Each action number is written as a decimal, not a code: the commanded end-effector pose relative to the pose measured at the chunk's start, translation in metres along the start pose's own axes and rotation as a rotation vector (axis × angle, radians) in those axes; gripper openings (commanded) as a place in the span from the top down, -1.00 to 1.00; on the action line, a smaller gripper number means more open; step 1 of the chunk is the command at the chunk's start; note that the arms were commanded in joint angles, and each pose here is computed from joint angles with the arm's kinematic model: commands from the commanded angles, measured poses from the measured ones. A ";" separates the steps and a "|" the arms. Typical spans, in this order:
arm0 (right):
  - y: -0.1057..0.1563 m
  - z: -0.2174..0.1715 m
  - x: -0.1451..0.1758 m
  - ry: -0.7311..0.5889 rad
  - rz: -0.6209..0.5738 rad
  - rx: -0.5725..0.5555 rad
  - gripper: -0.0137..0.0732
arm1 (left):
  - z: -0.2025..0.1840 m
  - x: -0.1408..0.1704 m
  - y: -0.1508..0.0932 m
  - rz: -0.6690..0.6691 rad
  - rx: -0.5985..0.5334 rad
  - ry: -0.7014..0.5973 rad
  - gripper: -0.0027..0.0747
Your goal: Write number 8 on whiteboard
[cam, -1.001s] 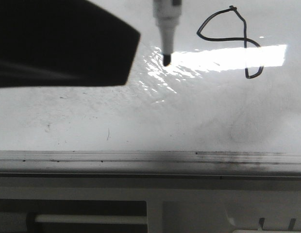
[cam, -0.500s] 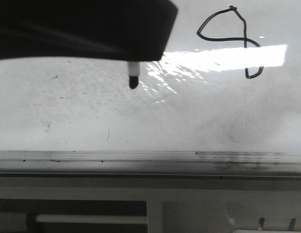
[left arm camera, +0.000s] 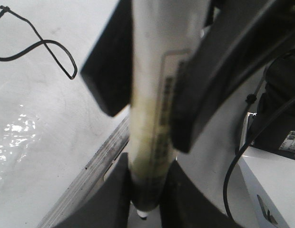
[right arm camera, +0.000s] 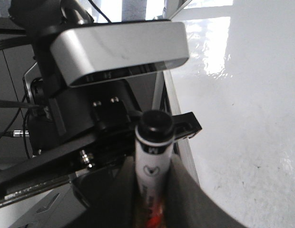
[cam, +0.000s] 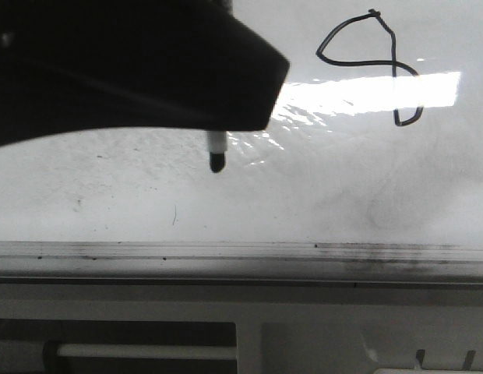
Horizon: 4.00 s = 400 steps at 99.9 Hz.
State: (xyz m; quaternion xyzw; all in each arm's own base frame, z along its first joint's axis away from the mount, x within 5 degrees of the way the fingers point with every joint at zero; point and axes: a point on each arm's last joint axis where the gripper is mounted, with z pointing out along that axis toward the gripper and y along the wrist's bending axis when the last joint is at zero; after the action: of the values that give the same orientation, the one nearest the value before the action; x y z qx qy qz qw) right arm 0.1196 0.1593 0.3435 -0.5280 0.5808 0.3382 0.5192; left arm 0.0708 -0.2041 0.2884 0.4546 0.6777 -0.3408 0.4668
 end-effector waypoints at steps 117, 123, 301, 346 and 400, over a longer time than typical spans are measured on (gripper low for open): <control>0.005 -0.084 -0.045 -0.277 -0.073 0.517 0.84 | 0.018 0.026 0.008 -0.286 -0.111 0.092 0.98; 0.006 -0.085 -0.045 -0.281 -0.075 0.518 0.84 | 0.020 0.027 0.010 -0.292 -0.125 0.094 0.98; 0.001 -0.088 -0.047 -0.351 0.090 0.550 0.84 | 0.041 -0.003 0.106 -0.581 -0.545 0.041 0.70; 0.001 -0.088 -0.047 -0.351 0.090 0.547 0.84 | 0.039 -0.003 0.111 -0.595 -0.557 0.033 -0.25; 0.023 -0.107 0.002 -0.275 -0.036 0.652 0.84 | -0.073 -0.024 0.056 -0.548 -0.367 -0.293 -0.13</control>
State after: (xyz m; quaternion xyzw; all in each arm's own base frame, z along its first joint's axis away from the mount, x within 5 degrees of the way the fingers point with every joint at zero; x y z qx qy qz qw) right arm 0.0762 0.0686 0.3753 -0.2856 0.5758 0.2144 0.7354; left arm 0.1165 -0.1420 0.3222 0.1175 0.7742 -0.3522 0.5127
